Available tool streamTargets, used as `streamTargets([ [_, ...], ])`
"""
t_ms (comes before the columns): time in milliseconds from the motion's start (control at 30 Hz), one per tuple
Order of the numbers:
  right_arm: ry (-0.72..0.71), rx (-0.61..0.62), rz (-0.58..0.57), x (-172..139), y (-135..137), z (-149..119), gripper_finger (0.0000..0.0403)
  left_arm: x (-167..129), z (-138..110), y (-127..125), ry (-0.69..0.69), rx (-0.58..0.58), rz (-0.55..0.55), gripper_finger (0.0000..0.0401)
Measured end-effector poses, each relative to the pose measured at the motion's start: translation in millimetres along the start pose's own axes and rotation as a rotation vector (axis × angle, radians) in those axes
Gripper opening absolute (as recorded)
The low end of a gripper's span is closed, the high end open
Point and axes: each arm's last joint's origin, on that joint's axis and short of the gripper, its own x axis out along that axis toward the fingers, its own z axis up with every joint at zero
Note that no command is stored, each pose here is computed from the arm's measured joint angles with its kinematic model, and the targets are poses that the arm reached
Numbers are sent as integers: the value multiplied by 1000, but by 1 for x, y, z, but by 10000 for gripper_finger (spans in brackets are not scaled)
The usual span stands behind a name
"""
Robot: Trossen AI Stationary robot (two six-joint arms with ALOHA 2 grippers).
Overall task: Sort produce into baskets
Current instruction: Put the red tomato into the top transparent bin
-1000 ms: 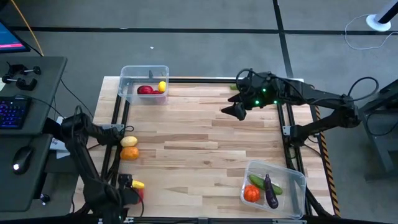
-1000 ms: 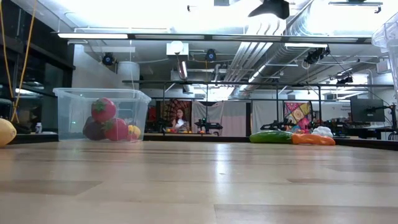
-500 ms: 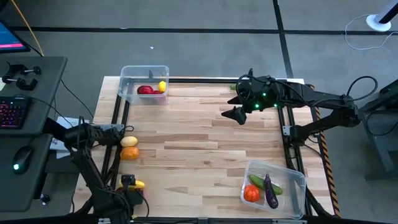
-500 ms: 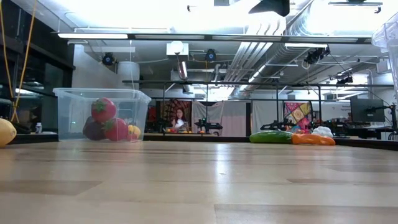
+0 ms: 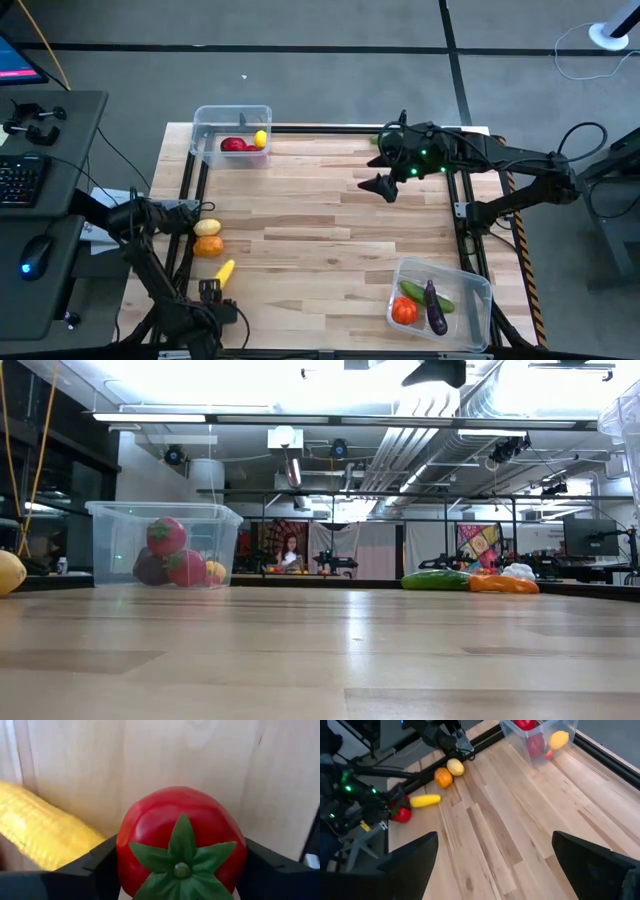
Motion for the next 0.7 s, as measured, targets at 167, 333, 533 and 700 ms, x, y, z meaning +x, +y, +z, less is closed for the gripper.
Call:
streamTargets([
  [167,44,-7,-20,0,-2,-4,383,-32,9,2,-35,-1,-110,267],
  [333,70,-26,-32,0,-3,-7,383,-91,21,30,-187,7,-193,267],
  [533,55,-27,-63,0,-4,-6,383,-152,53,126,-536,-160,102,267],
  [700,21,12,-132,0,-6,-5,383,-172,82,225,-624,-337,377,267],
])
